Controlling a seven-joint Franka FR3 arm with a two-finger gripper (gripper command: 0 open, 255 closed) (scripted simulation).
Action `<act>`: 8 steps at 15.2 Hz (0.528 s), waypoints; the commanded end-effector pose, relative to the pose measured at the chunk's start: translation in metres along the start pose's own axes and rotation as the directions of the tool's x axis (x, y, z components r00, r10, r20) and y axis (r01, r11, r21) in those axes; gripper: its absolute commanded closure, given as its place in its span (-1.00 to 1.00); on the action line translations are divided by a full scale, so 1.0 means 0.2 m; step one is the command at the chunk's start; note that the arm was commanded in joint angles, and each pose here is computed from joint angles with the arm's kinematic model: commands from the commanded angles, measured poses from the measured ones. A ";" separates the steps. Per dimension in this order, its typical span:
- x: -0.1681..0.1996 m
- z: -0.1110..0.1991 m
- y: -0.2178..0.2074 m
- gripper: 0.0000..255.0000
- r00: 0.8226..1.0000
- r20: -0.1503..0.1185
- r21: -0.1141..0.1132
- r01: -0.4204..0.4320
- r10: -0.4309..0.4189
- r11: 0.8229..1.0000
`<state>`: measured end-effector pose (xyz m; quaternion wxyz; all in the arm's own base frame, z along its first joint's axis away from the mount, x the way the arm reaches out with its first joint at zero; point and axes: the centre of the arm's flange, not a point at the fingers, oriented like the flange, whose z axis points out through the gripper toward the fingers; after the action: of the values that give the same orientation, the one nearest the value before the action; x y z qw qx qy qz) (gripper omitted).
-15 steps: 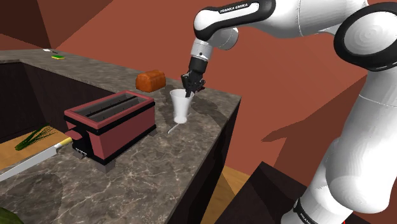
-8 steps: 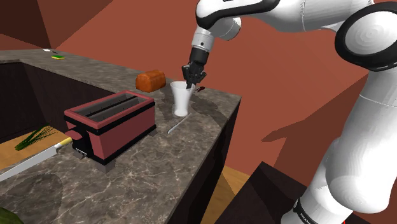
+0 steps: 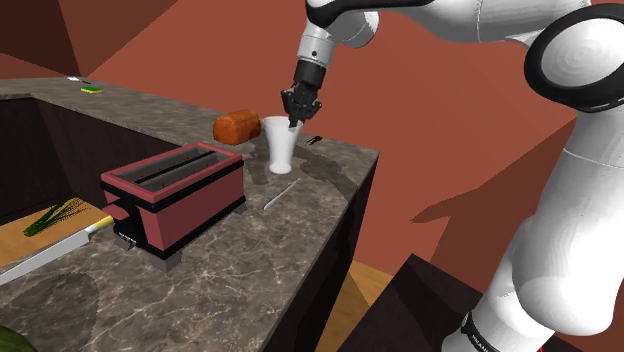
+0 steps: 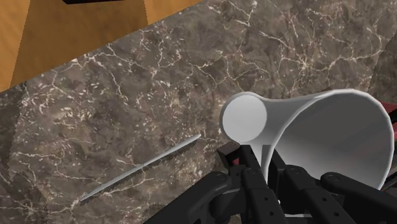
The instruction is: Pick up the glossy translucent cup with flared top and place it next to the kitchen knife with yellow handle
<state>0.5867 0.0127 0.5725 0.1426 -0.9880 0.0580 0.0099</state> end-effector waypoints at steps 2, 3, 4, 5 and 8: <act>-0.02 0.08 -0.16 1.00 1.000 0.000 0.000 0.000 0.000 1.000; -0.03 0.10 -0.22 1.00 1.000 0.000 0.000 0.000 0.000 1.000; -0.04 0.13 -0.28 1.00 1.000 0.000 0.000 0.000 0.000 1.000; -0.04 0.16 -0.34 1.00 1.000 0.000 0.000 0.000 0.000 1.000; -0.06 0.25 -0.52 1.00 1.000 0.000 0.000 0.000 0.000 1.000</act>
<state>0.5877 0.1099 0.5546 0.1425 -0.9881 0.0576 0.0103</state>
